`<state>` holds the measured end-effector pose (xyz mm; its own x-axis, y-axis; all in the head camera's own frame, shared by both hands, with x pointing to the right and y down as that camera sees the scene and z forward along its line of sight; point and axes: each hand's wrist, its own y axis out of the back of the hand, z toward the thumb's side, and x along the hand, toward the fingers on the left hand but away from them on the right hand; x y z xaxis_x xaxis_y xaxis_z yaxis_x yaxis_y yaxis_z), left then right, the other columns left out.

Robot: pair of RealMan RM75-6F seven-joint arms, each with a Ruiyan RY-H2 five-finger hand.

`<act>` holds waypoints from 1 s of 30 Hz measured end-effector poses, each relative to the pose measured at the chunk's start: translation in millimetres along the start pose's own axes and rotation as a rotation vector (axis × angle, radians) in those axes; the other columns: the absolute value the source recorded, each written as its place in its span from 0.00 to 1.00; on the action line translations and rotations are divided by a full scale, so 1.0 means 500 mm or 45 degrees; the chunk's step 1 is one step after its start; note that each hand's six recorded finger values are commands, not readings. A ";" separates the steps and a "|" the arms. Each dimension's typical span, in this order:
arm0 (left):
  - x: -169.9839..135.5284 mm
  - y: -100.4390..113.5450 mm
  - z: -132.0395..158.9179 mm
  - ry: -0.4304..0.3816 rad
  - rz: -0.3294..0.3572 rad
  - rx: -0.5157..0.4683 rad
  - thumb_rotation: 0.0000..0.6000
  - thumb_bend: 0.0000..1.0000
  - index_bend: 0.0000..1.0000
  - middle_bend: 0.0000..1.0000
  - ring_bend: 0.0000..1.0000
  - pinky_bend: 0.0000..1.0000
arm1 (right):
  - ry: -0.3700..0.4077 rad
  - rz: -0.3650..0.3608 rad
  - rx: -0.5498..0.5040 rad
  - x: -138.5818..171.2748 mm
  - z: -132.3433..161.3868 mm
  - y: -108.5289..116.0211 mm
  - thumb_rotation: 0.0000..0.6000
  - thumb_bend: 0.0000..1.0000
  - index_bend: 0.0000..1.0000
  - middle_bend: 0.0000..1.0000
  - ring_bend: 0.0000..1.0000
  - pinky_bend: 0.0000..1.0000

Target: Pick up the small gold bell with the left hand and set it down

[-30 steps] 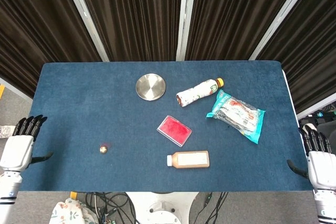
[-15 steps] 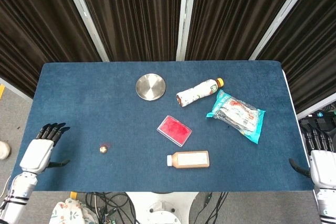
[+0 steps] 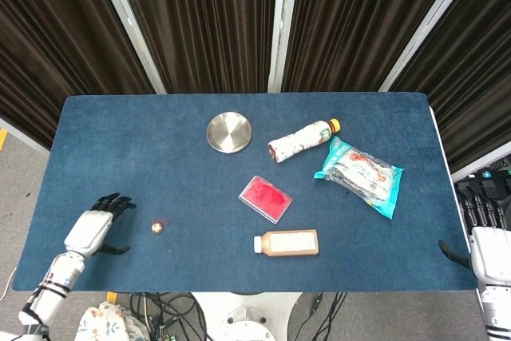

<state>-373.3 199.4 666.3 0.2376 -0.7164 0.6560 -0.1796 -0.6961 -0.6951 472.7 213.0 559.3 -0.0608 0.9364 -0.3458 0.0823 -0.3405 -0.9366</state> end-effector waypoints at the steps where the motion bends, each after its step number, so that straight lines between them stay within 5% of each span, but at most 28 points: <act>1: 0.007 -0.004 0.007 -0.011 -0.010 -0.004 1.00 0.00 0.23 0.16 0.03 0.10 | 0.001 0.000 0.000 0.000 0.001 0.000 1.00 0.10 0.00 0.00 0.00 0.00; 14: 0.052 -0.024 0.054 -0.091 -0.048 -0.046 1.00 0.01 0.31 0.21 0.07 0.11 | 0.003 0.017 0.000 -0.001 0.004 -0.005 1.00 0.10 0.00 0.00 0.00 0.00; 30: 0.079 -0.031 0.055 -0.063 -0.083 -0.090 1.00 0.19 0.37 0.25 0.07 0.12 | 0.004 0.025 -0.002 0.000 0.004 -0.009 1.00 0.10 0.00 0.00 0.00 0.00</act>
<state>-334.7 183.4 694.8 0.2975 -0.6673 0.6828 -0.2289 -0.7442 -0.6275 470.3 214.1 563.3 -0.0557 0.9298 -0.3639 0.0847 -0.3587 -0.9296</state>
